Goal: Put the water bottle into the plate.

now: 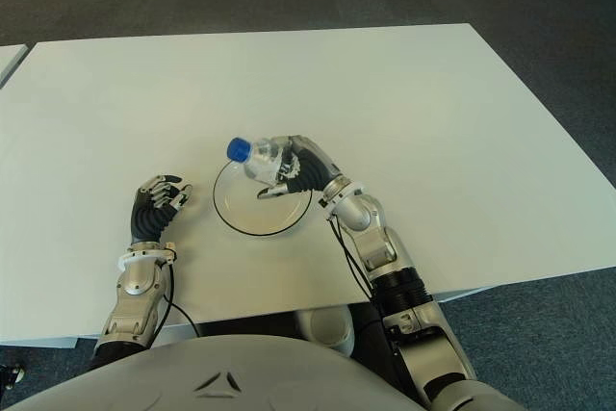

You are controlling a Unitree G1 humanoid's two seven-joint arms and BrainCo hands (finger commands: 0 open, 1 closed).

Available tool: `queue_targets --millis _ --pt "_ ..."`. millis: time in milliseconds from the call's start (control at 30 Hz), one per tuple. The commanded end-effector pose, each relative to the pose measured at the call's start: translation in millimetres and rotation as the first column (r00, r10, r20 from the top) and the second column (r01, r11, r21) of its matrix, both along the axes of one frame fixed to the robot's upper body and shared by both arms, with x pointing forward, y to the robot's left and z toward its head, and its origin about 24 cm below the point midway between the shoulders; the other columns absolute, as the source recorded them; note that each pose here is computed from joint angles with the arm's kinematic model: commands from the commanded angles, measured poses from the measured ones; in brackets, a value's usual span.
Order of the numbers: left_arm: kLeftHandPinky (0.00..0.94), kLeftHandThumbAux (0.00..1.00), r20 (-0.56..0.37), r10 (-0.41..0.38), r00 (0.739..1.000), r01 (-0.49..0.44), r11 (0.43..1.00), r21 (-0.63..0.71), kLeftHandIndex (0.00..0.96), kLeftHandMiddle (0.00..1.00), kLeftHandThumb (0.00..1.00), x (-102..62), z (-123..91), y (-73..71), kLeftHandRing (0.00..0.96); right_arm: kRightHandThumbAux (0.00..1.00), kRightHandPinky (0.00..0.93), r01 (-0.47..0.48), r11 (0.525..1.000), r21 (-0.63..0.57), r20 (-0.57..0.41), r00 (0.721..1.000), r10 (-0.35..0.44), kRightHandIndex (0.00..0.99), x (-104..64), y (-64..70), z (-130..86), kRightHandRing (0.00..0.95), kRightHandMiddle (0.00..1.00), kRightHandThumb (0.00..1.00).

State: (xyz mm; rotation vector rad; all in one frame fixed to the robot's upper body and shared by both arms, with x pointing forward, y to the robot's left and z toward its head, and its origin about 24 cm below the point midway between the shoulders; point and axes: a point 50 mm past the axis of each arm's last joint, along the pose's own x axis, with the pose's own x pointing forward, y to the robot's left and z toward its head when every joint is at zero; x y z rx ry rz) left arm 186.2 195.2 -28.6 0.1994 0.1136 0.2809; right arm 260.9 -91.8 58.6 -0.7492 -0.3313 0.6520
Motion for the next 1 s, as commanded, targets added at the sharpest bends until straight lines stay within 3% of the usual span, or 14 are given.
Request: queue_targets --millis 33,400,933,1000 --pt "0.616 0.716 -0.065 0.020 0.998 -0.019 1.000 0.002 0.433 0.646 0.705 -8.4 -10.5 0.7 0.634 0.722 0.882 -0.035 0.996 -0.087 0.002 0.999 0.035 0.439 -2.0 4.7 0.3 0.888 0.891 0.701" --pt "0.624 0.716 -0.060 0.020 0.998 -0.021 1.000 -0.005 0.433 0.654 0.705 -8.8 -11.0 0.9 0.639 0.724 0.869 -0.036 0.949 -0.313 0.002 0.999 0.038 0.439 -0.9 13.6 -5.8 0.878 0.882 0.699" --pt "0.636 0.717 -0.054 0.006 0.999 -0.004 1.000 0.025 0.433 0.652 0.706 -9.9 -10.4 1.7 0.650 0.725 0.886 -0.040 0.900 -0.434 0.000 0.999 0.045 0.439 2.0 19.0 -10.9 0.873 0.877 0.698" --pt "0.635 0.717 -0.057 0.005 0.998 -0.004 1.000 0.025 0.433 0.651 0.705 -9.9 -10.4 1.9 0.652 0.725 0.839 -0.038 0.898 -0.438 0.008 0.999 0.046 0.439 2.2 19.4 -11.1 0.844 0.846 0.698"
